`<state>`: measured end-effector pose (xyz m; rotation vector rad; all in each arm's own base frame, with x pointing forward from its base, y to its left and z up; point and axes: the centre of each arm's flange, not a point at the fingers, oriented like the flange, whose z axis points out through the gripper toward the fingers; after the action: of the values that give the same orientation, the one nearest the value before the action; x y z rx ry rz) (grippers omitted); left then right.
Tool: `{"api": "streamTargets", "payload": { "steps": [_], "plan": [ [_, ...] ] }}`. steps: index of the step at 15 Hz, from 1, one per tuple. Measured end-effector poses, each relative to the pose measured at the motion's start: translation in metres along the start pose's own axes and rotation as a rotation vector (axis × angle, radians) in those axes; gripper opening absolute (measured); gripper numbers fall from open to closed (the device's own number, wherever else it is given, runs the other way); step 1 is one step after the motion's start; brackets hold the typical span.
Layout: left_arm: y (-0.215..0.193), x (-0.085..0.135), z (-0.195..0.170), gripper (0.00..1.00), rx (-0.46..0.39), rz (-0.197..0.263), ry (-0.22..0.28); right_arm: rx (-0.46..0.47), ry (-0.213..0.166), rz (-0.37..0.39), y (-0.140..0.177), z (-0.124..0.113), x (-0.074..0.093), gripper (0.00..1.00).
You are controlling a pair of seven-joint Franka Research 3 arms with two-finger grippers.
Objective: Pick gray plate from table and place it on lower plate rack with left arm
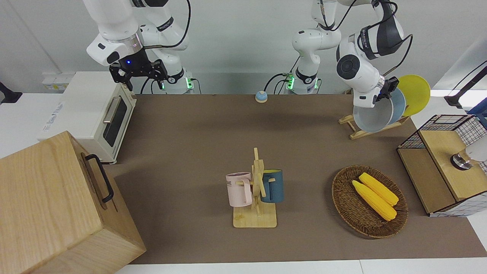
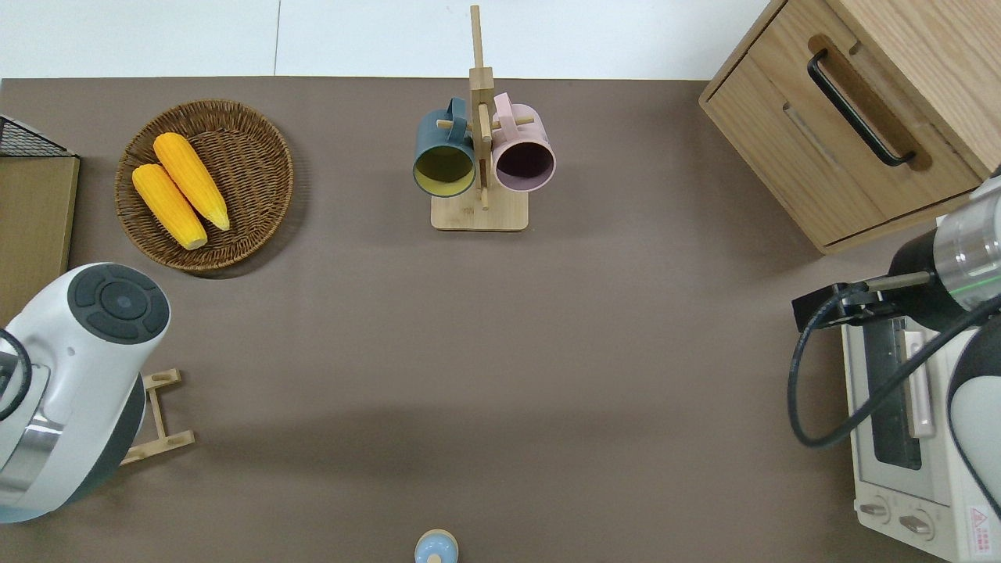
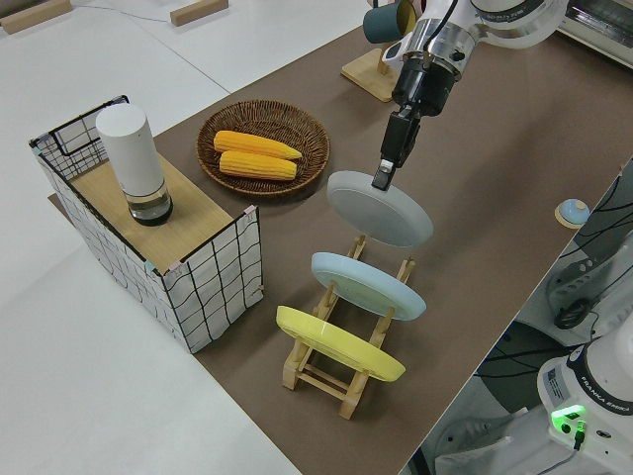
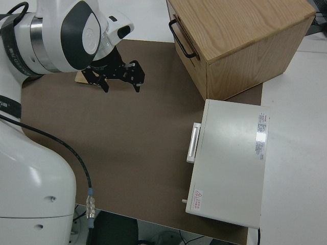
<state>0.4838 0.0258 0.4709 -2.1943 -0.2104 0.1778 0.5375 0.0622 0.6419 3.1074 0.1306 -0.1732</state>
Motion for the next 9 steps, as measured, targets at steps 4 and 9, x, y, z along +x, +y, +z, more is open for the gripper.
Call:
{"api": "streamTargets", "payload": {
  "steps": [4,9],
  "plan": [
    [0.015,-0.007,0.007,0.03,0.022,-0.018,-0.014,0.000,0.000,0.000,0.000,0.000,0.000,0.99],
    [0.031,-0.015,0.014,0.03,0.041,-0.045,-0.028,0.000,0.000,0.000,0.000,0.000,0.000,0.99]
  ]
}}
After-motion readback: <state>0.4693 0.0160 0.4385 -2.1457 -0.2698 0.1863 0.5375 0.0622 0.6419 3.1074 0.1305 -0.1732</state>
